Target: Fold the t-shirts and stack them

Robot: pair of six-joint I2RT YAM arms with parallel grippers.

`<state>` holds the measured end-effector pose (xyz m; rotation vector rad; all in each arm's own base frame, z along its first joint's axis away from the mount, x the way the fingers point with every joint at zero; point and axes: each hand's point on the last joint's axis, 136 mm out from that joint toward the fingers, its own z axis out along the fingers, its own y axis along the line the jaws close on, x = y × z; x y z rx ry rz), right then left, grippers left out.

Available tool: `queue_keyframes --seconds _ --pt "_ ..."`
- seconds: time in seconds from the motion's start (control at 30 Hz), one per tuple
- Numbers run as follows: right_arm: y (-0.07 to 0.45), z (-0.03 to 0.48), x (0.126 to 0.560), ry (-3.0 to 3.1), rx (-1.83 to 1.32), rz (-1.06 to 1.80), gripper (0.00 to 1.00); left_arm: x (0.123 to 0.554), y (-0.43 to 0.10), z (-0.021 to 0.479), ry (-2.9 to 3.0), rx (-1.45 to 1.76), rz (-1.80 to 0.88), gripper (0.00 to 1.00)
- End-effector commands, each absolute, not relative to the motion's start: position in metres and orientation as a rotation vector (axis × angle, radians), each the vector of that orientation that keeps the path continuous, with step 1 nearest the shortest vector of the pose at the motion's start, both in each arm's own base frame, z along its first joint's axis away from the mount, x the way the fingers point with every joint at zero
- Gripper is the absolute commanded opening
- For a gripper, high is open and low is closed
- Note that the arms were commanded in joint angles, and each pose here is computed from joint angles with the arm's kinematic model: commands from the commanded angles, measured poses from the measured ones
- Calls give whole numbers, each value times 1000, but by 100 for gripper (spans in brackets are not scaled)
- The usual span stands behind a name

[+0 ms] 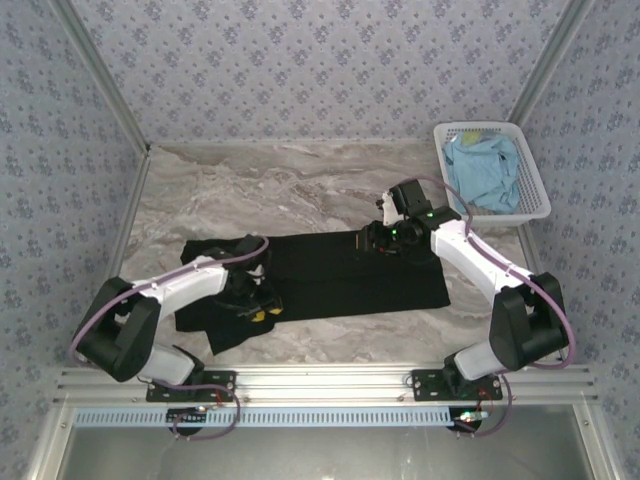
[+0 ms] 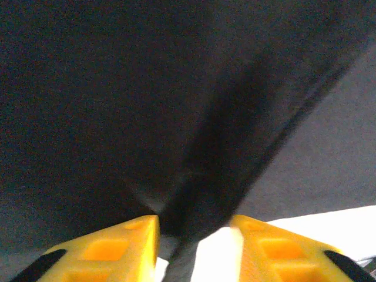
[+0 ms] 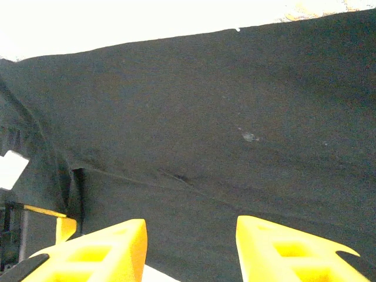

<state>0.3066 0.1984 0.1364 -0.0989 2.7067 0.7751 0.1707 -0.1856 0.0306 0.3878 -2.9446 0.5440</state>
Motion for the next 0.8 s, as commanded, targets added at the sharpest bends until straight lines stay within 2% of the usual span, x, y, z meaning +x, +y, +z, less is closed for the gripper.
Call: queue_keyframes --seconds 0.0,0.27,0.47,0.57,0.67,0.77 --pt "200 140 298 2709 -102 807 47 175 -199 34 -2959 335 551 30" --pt "201 138 299 2706 -93 817 47 174 -224 37 -2958 193 506 27" --pt "204 140 298 2699 -105 834 46 163 -228 21 -2893 116 417 30" --pt "207 144 297 2679 -126 871 47 166 -226 29 -2912 92 400 37" --pt "214 152 296 2630 -153 930 47 174 -219 46 -2956 125 447 49" --pt "222 161 293 2581 -192 985 48 186 -191 65 -3012 272 496 53"
